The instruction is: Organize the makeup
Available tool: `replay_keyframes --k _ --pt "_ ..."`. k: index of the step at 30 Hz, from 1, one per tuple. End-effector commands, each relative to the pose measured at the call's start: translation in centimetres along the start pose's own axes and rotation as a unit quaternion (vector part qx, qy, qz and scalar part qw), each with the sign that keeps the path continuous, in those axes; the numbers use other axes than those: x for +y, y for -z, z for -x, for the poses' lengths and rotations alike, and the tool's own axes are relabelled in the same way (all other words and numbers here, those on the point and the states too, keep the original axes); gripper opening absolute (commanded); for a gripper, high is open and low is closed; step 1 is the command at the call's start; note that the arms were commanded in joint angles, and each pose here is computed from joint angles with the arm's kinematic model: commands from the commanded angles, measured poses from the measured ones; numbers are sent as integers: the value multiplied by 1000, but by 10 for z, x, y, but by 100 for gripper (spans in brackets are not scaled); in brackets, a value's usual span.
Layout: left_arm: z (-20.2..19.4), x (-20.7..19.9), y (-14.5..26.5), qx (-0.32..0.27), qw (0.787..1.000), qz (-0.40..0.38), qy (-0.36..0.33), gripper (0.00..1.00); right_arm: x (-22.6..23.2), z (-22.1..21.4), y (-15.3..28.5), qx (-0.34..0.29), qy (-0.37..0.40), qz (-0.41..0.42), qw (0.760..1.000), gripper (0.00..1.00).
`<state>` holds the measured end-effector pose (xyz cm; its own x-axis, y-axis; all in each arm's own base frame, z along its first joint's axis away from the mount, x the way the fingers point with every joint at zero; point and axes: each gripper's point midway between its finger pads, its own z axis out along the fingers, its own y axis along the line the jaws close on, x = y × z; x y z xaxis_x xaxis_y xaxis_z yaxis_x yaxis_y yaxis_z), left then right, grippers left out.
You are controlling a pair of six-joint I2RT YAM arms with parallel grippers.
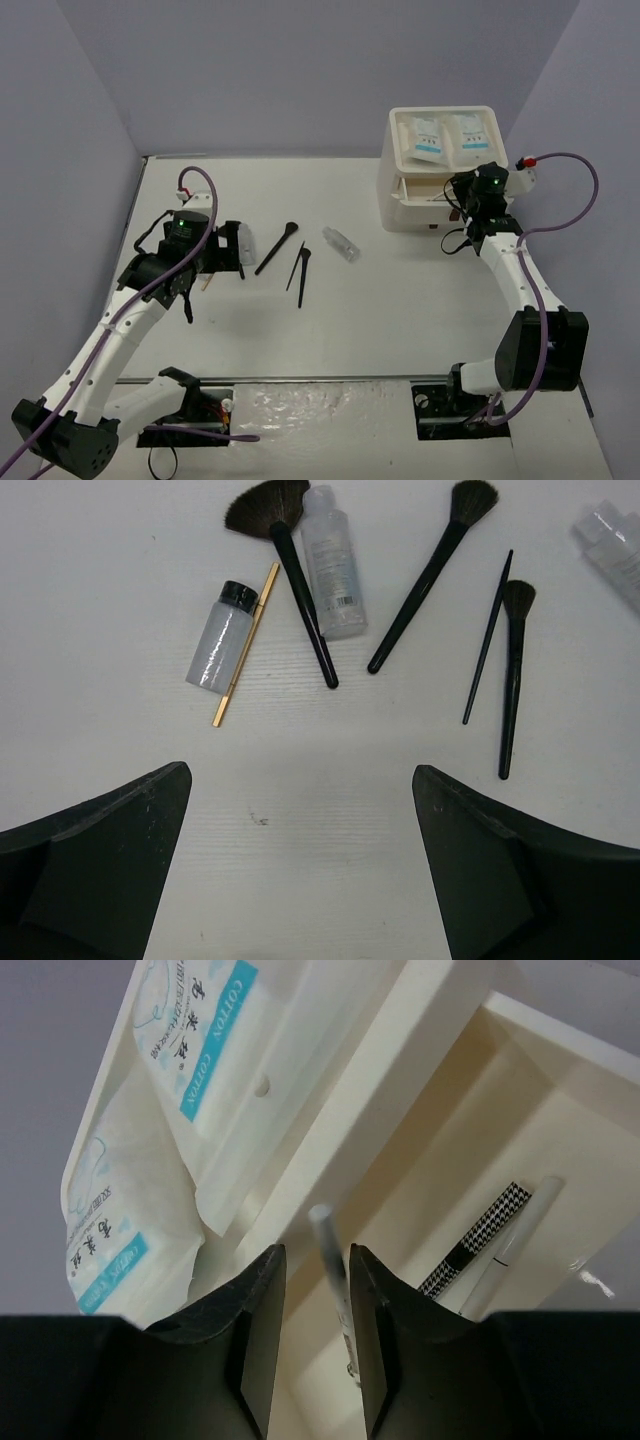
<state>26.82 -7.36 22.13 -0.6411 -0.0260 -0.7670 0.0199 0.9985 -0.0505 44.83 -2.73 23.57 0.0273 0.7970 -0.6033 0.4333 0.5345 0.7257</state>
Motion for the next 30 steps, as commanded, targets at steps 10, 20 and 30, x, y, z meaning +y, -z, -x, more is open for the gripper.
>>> replay_keyframes --k 10,20,30 --pt "7 7 -13 12 1000 14 2 91 55 77 34 -80 93 37 992 95" --pt "-24 23 -64 128 991 20 13 75 60 77 111 -73 141 118 980 97" --pt "-72 50 -102 236 969 51 44 60 46 27 124 -4 138 168 976 97"
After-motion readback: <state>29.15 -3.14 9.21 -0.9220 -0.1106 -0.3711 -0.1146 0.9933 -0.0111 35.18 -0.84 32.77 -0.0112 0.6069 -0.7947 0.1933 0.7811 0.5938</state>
